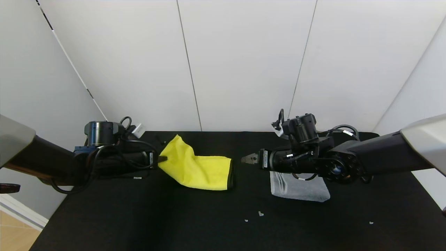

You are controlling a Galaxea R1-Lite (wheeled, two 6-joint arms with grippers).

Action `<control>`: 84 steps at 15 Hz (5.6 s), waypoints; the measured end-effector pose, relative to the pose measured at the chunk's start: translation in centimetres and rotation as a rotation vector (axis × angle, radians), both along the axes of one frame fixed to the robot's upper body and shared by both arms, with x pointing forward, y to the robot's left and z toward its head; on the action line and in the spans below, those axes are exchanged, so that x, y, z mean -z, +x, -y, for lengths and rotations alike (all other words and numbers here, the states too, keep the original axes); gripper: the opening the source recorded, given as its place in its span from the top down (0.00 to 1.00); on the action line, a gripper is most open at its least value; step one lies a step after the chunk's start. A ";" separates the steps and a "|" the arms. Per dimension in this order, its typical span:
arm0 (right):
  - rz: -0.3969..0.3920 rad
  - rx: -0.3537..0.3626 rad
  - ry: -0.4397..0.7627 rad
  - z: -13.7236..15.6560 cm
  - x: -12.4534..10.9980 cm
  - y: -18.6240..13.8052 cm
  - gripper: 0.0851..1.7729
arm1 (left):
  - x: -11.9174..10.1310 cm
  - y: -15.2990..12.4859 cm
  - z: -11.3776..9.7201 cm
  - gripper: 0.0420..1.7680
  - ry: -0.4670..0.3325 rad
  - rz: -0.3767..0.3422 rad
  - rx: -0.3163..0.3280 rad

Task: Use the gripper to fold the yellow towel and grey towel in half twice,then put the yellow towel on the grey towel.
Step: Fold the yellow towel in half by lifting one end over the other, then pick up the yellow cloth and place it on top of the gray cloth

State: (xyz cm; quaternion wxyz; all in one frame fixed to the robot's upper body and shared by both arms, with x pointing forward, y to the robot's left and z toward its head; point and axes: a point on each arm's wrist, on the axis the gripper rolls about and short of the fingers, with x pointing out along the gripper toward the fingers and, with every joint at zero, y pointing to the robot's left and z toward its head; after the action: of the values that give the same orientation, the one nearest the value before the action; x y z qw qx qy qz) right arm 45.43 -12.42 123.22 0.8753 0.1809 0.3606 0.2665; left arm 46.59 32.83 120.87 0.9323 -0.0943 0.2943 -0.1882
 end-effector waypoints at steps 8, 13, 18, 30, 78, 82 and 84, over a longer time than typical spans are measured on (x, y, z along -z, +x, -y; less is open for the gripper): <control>0.002 0.033 0.037 1.0 -1.4 -0.5 0.04 | -2.0 -1.9 7.2 0.94 0.087 0.059 0.119; 0.018 0.064 0.066 2.3 -2.7 -0.8 0.04 | -1.5 -3.0 12.0 0.94 0.121 0.062 0.202; 0.032 0.080 0.086 3.8 -3.7 -1.1 0.04 | 0.2 -2.7 13.8 0.94 0.132 0.029 0.238; 0.071 0.105 0.106 5.5 -5.7 -2.2 0.04 | 3.5 -1.6 17.2 0.95 0.147 -0.023 0.308; -0.070 -0.091 0.138 -4.9 3.9 1.9 0.04 | 3.1 3.7 4.7 0.04 -0.295 -0.199 0.093; -0.070 -0.078 0.133 -4.5 4.1 2.1 0.04 | 3.7 4.1 6.2 0.03 -0.302 -0.218 0.118; -0.063 -0.071 0.136 -4.2 3.7 2.2 0.04 | 4.1 4.2 7.0 0.03 -0.306 -0.231 0.130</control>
State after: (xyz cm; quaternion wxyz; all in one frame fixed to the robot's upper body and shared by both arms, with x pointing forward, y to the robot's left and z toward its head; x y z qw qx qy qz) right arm 47.58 -8.23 119.52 0.8393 0.2351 0.3753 0.3154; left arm 50.81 25.85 116.79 0.8530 -0.2366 0.3725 -0.2786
